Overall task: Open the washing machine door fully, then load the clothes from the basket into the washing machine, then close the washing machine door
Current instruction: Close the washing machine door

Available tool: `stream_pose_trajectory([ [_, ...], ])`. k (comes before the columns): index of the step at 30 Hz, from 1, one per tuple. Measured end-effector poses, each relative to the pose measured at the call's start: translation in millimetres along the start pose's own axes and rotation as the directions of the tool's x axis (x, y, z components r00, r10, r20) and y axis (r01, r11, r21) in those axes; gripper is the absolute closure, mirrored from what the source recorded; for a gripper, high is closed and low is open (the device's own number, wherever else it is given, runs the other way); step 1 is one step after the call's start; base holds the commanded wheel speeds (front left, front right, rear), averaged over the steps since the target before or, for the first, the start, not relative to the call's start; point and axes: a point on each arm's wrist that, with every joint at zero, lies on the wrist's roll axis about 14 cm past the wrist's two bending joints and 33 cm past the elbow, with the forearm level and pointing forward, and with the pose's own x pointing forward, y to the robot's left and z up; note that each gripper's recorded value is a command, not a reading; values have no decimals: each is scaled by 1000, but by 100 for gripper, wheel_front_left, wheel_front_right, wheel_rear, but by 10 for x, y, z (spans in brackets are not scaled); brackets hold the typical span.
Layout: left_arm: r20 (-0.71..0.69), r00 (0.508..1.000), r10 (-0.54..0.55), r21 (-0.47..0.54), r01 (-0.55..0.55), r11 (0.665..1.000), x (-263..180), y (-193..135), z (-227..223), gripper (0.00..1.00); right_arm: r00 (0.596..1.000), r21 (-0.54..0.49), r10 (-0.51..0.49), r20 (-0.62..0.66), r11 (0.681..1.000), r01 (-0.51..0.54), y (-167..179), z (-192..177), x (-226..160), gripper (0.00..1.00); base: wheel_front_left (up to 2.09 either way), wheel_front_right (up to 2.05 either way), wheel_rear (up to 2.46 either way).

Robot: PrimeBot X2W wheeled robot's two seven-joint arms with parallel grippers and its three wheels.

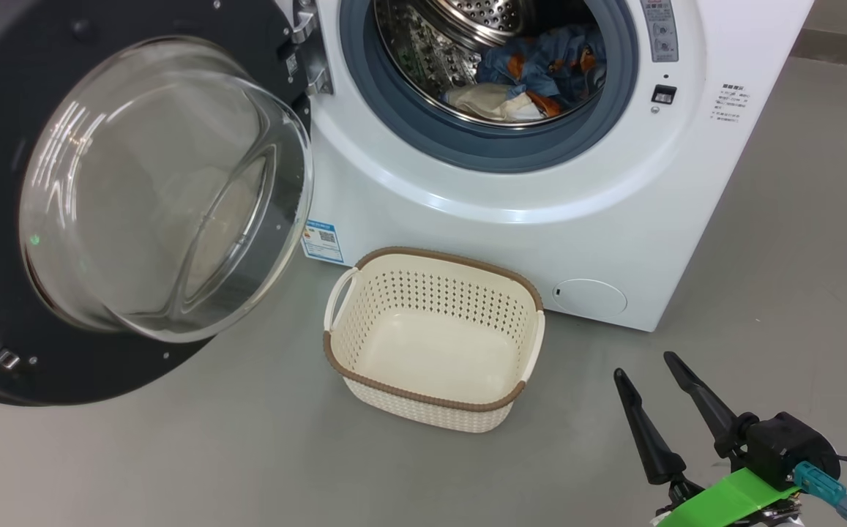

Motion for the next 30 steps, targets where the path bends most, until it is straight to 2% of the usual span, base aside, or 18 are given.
stream_pose_trajectory([
  [6, 6, 998, 58, -120, -57, 991, 201, 181, 34, 100, 1000, -1, -10, -5, 1000, 10, -52, -20, -10, 0, 0, 0, 0],
  [9, -13, 995, 104, -226, -104, 968, 311, 291, 5, 100, 1000, -3, -14, -11, 1000, 14, -82, -39, -17, 0, 0, 0, 0],
  [12, -32, 994, 109, -266, -113, 957, 439, 341, 9, 100, 1000, -8, -20, -17, 1000, 19, -127, -59, -24, 0, 0, 0, 0],
  [19, -54, 986, 160, -457, -167, 874, 765, 465, 50, 100, 1000, -25, -22, -22, 999, 22, -224, -75, -3, 0, 0, 0, 0],
  [24, -61, 984, 169, -513, -177, 840, 956, 471, 70, 100, 999, -36, -30, -21, 999, 29, -315, -69, 9, 0, 0, 0, 0],
  [28, -114, 980, 162, -565, -199, 801, 1081, 438, -45, 100, 999, -36, -39, -31, 999, 38, -373, -108, -6, 0, 0, 0, 0],
  [30, -130, 977, 168, -605, -212, 767, 1136, 433, -89, 100, 999, -42, -44, -33, 998, 42, -413, -113, -6, 0, 0, 0, 0],
])
